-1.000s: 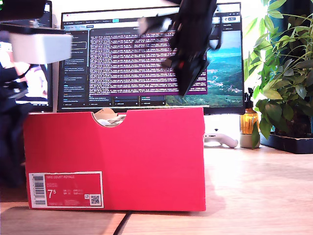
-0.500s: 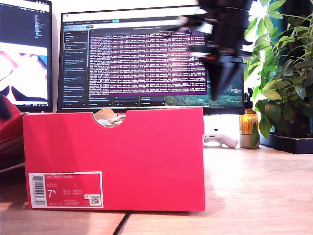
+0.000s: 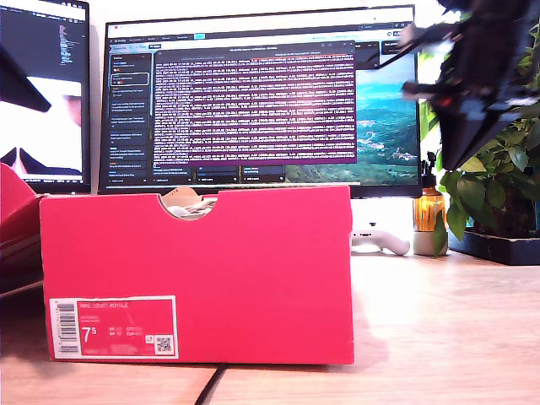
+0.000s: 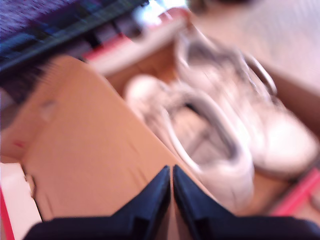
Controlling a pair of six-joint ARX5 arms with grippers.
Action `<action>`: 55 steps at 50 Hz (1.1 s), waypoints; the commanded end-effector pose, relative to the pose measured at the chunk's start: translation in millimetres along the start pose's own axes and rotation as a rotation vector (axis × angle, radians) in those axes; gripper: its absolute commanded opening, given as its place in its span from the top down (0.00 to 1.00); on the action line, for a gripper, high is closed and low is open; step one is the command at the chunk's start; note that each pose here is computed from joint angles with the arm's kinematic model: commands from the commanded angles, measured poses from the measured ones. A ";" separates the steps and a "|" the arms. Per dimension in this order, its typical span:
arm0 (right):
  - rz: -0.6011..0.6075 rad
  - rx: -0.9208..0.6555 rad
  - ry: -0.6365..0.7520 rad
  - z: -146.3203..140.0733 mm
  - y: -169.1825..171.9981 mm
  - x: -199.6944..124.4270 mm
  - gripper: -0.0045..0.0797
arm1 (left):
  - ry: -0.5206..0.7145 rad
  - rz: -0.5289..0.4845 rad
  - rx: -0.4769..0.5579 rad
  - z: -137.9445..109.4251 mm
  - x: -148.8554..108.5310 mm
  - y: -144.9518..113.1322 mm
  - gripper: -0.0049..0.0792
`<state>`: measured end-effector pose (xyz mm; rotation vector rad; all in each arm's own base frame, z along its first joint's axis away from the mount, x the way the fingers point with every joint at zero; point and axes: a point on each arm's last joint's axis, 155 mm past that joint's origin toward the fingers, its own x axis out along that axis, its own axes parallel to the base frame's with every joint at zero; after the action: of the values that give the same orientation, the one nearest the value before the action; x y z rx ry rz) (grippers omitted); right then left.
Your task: Pack the white shoes by picking the first shoe and placing it inside the red shoebox, left side, then picking and rotating the second shoe and placing it in the shoebox
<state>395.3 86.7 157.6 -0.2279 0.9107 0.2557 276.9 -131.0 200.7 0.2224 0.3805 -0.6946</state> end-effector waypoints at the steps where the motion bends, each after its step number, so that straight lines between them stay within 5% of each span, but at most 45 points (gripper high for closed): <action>1: -0.017 0.022 -0.010 -16.4 -7.4 3.9 0.96 | -0.051 0.002 -0.013 13.0 -1.8 5.4 0.96; 9: -0.072 0.073 -0.083 -42.0 -29.6 1.6 0.96 | -0.086 0.028 -0.015 18.2 -3.2 14.3 0.96; 23: -0.170 0.156 -0.208 -76.3 -62.4 -6.9 0.96 | -0.083 0.081 -0.097 -14.2 4.6 21.1 0.96; 43: -0.292 0.266 -0.421 -103.3 -75.5 -28.3 0.96 | -0.224 0.387 -0.185 -35.7 -33.3 49.8 0.96; 55: -0.293 0.285 -0.435 -127.1 -70.2 -14.8 0.96 | -0.231 0.402 -0.228 -65.8 -32.3 44.0 0.96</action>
<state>318.6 -17.2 111.8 -0.0453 0.4515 -0.0862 266.5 -59.5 164.7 0.0108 0.1763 -0.2786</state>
